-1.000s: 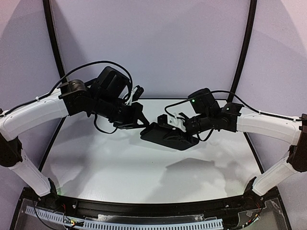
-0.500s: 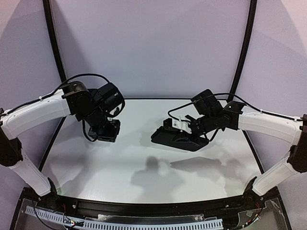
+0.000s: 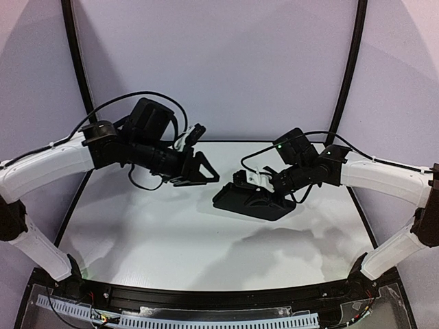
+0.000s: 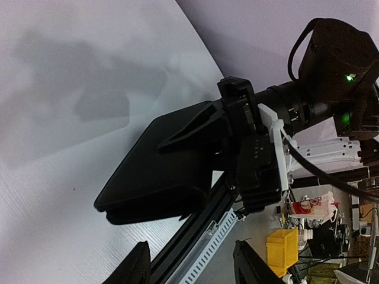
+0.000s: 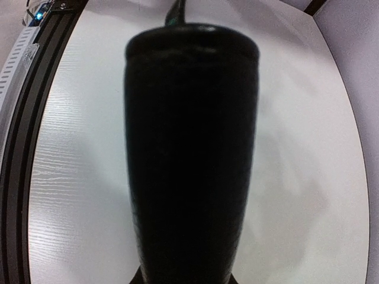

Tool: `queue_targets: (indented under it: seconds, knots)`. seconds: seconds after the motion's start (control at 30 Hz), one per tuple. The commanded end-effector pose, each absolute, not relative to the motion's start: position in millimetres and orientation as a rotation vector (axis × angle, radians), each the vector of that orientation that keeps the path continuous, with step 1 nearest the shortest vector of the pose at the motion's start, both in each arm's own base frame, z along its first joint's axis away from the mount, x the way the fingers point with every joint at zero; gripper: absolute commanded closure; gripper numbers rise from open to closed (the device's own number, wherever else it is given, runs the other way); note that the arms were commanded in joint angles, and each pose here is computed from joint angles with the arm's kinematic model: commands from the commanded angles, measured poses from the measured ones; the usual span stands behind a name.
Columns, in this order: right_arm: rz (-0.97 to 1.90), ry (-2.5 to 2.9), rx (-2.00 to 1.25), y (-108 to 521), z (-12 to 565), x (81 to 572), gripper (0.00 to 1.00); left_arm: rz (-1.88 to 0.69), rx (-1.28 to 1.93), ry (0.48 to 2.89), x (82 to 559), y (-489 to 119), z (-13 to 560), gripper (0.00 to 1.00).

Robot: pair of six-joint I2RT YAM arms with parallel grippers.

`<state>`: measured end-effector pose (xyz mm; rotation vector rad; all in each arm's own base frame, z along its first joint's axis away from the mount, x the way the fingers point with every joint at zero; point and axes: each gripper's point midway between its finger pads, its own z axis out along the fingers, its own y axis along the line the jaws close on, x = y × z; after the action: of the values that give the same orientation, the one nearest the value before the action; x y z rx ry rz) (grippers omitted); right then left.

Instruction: Sort the hair-cutting tools

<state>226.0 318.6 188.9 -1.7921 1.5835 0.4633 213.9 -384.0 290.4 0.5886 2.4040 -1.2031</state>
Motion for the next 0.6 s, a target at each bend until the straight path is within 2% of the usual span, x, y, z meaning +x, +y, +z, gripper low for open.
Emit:
queue_targets:
  seconds: [0.0,0.27,0.43,0.57]
  knots:
    - [0.505,1.486,-1.74,329.5,218.5,224.6,1.0,-1.29,0.693,2.366,213.8,-406.8,294.7,0.53]
    - [0.502,1.491,-1.739,329.5,218.7,225.5,1.0,-1.293,0.722,2.424,211.6,-411.9,284.6,0.65]
    - [0.502,1.495,-1.737,329.9,218.8,226.1,1.0,-1.277,0.714,2.456,210.7,-409.7,278.5,0.67]
    - [0.504,1.497,-1.736,330.4,219.7,226.2,1.0,-1.267,0.709,2.487,210.9,-411.4,271.2,0.73]
